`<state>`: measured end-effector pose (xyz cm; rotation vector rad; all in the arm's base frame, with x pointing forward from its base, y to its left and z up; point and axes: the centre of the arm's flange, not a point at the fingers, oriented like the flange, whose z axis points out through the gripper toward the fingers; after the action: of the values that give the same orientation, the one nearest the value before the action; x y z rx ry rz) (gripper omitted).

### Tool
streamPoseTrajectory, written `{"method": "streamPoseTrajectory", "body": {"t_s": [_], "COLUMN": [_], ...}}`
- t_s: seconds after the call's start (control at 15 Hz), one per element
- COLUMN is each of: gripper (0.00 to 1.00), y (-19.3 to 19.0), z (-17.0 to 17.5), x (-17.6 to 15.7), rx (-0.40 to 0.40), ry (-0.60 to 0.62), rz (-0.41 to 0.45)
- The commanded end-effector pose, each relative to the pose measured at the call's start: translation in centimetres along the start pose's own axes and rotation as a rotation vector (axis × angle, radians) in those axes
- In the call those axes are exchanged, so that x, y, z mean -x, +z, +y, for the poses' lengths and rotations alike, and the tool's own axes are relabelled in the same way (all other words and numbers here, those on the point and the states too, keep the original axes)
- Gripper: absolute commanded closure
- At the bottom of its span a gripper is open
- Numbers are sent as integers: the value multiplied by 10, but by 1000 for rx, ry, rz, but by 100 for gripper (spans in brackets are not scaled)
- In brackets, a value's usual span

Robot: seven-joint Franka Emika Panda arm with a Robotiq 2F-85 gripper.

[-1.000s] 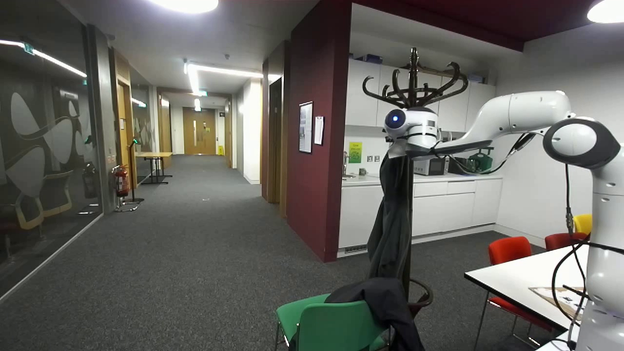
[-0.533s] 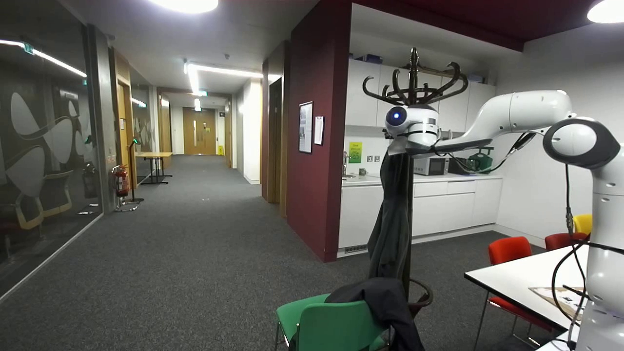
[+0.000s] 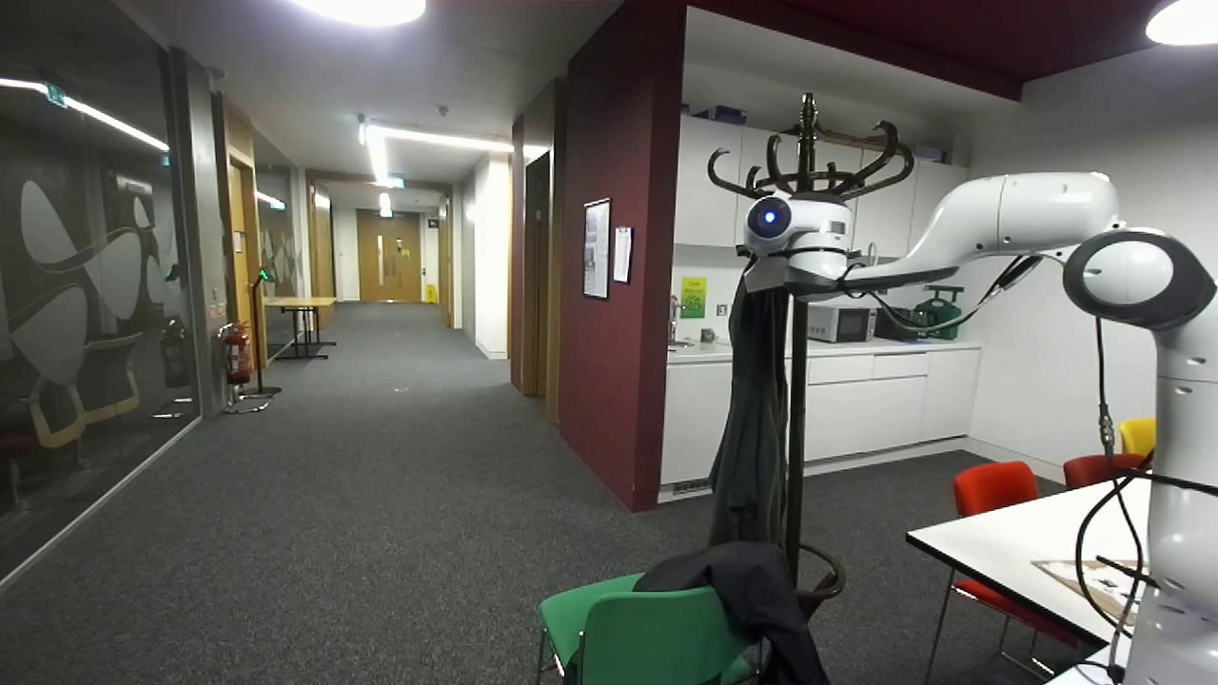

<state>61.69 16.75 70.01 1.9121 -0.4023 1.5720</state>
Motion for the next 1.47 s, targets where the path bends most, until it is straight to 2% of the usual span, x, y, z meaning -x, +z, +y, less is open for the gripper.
{"method": "streamPoseTrajectory", "body": {"t_s": [0.0,0.2,0.47,0.87,1.2,1.4], "gripper": [99,99,99,99,99,99], "y": [-32,-63,-100,-144,-181,-200], "z": [-10,-25,-35,-25,0,10], "x": [-33,-37,-37,-49,-64,-71], "rx": [-52,-106,-149,-140,-258,-409], "ry": [-39,-70,-111,-116,-52,-35], "rz": [120,170,190,129,61,23]}}
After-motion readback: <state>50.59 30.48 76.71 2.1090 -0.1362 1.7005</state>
